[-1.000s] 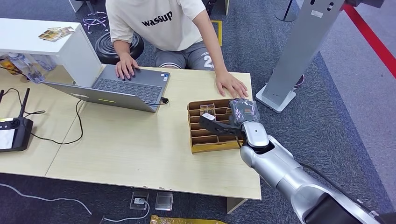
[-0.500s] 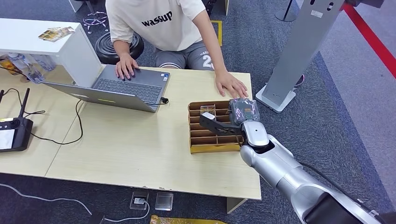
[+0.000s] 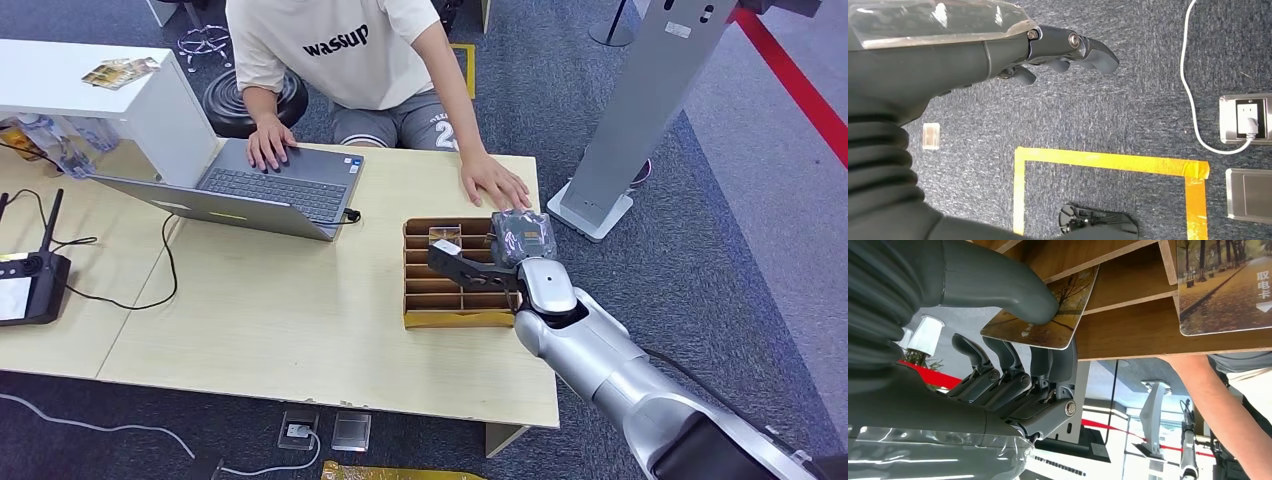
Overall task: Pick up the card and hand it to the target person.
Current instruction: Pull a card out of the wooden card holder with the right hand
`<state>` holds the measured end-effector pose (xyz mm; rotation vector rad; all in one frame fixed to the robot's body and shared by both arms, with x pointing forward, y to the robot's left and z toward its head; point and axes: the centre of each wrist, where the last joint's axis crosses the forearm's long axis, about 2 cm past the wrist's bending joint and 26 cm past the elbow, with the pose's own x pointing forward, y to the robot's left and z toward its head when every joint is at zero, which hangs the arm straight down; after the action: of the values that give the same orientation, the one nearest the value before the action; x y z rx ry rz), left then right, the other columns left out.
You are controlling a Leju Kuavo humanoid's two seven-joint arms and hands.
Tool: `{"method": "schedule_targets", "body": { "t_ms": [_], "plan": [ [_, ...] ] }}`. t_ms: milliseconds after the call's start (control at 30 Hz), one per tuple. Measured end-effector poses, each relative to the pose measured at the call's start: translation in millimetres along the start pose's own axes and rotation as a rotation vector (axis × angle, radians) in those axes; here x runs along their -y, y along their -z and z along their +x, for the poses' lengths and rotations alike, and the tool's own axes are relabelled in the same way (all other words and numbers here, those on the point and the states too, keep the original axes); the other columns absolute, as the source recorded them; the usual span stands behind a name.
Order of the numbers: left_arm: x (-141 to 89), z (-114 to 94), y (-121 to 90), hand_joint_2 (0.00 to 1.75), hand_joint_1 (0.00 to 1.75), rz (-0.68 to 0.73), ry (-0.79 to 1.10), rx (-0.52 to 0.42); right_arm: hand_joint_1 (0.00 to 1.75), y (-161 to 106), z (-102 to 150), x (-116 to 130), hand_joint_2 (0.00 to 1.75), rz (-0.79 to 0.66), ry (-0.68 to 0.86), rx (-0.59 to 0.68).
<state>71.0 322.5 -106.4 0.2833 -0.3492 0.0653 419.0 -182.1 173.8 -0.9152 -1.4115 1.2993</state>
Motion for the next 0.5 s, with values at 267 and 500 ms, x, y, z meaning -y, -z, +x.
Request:
{"method": "schedule_targets", "body": {
  "t_ms": [267, 500],
  "plan": [
    [-1, -2, 0, 1.75, 0.00, 0.016, -0.009, -0.009, 1.61, 0, 4, 8, 1.75, -0.008, 0.056, 0.011],
    [-4, -7, -1, 1.75, 0.00, 0.022, -0.014, -0.024, 1.61, -3, 17, 43, 1.75, -0.003, 0.121, 0.022]
  ]
}}
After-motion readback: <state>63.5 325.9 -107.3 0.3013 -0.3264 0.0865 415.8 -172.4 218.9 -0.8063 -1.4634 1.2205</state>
